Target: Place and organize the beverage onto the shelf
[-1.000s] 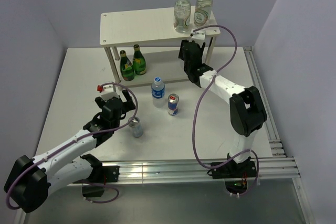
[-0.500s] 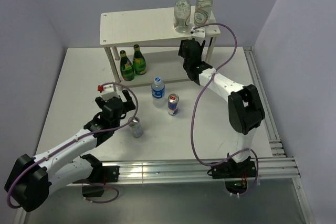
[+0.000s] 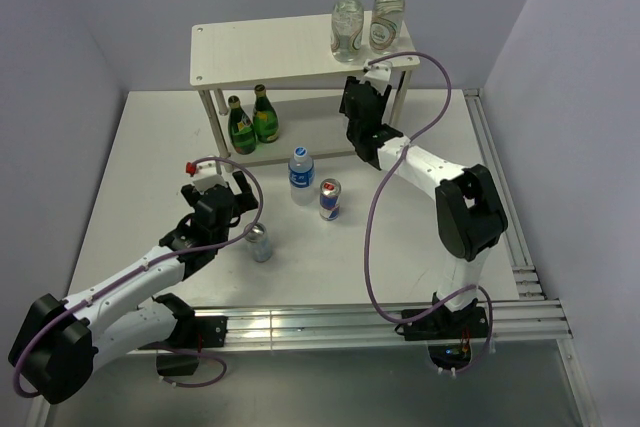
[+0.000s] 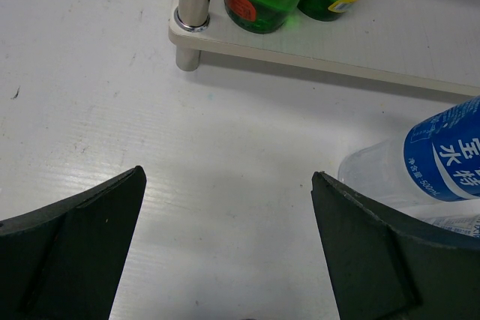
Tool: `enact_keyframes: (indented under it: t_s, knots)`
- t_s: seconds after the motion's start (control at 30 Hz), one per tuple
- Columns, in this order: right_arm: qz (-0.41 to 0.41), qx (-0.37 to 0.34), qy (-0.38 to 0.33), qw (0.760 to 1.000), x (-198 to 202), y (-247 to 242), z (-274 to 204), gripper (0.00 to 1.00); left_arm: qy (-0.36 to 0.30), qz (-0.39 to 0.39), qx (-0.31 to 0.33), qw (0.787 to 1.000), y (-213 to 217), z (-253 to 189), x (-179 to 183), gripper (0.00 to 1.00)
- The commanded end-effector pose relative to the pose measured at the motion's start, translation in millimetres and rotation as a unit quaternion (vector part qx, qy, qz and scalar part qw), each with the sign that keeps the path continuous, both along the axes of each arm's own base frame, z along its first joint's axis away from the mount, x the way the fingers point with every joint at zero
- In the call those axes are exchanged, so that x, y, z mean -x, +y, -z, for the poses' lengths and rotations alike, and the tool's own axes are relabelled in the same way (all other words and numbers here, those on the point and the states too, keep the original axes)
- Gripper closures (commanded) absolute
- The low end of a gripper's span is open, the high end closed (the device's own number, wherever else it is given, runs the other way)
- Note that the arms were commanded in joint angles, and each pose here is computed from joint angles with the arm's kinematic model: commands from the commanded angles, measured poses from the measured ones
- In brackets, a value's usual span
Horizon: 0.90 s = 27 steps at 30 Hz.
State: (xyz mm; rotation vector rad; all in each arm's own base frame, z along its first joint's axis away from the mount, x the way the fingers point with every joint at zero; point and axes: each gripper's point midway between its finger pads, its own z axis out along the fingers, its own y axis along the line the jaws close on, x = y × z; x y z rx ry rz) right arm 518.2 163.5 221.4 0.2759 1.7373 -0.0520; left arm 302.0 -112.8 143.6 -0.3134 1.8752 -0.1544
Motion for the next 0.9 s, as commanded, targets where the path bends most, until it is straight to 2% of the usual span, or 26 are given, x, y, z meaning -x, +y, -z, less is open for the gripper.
enact_keyframes:
  t_s: [0.0,0.07,0.13,0.17,0.2,0.27,0.3,0.4,0.73,0.77,0.8,0.87]
  knots:
    - [0.010,0.005,0.026,1.000,6.6,-3.2,19.9,0.99,-0.026,-0.001,0.015,1.000,-2.2,-21.0,-5.6,0.01]
    - [0.012,0.011,0.032,0.999,6.3,-1.9,25.4,0.98,-0.028,0.000,0.017,0.999,-2.3,-22.3,-5.2,0.01]
    - [0.014,0.015,0.040,0.999,5.4,-1.1,31.3,0.89,-0.028,-0.001,0.016,0.999,-1.7,-21.9,-4.9,0.01]
    - [0.014,0.016,0.042,0.999,5.9,0.2,33.4,0.82,-0.027,-0.002,0.015,1.000,-0.9,-21.2,-5.0,0.01]
    - [0.012,0.015,0.042,0.999,5.7,0.9,34.4,0.68,-0.027,-0.002,0.015,1.000,-1.1,-21.8,-5.2,0.01]
    - [0.014,0.015,0.044,0.999,5.4,0.7,37.8,0.53,-0.028,-0.002,0.016,0.999,-1.3,-22.4,-4.7,0.01]
    - [0.012,0.016,0.045,0.999,5.6,2.6,39.0,0.39,-0.028,-0.002,0.016,0.999,-0.7,-22.2,-4.7,0.01]
    - [0.016,0.020,0.050,0.998,4.6,1.3,43.1,0.34,-0.029,-0.002,0.016,0.999,-0.6,-22.6,-4.6,0.00]
    - [0.012,0.025,0.060,0.998,5.4,4.9,51.6,0.28,-0.029,-0.003,0.017,0.999,0.2,-22.8,-3.8,0.01]
    - [0.011,0.025,0.061,0.998,4.9,4.7,52.2,0.25,-0.030,-0.003,0.018,0.999,-0.2,-23.5,-4.0,0.01]
    - [0.012,0.026,0.063,0.998,5.3,4.9,53.0,0.12,-0.029,-0.003,0.017,0.999,0.2,-22.9,-3.8,0.01]
    - [0.012,0.027,0.065,0.997,5.8,5.6,54.3,0.10,-0.029,-0.004,0.016,0.999,0.5,-22.9,-3.8,0.01]
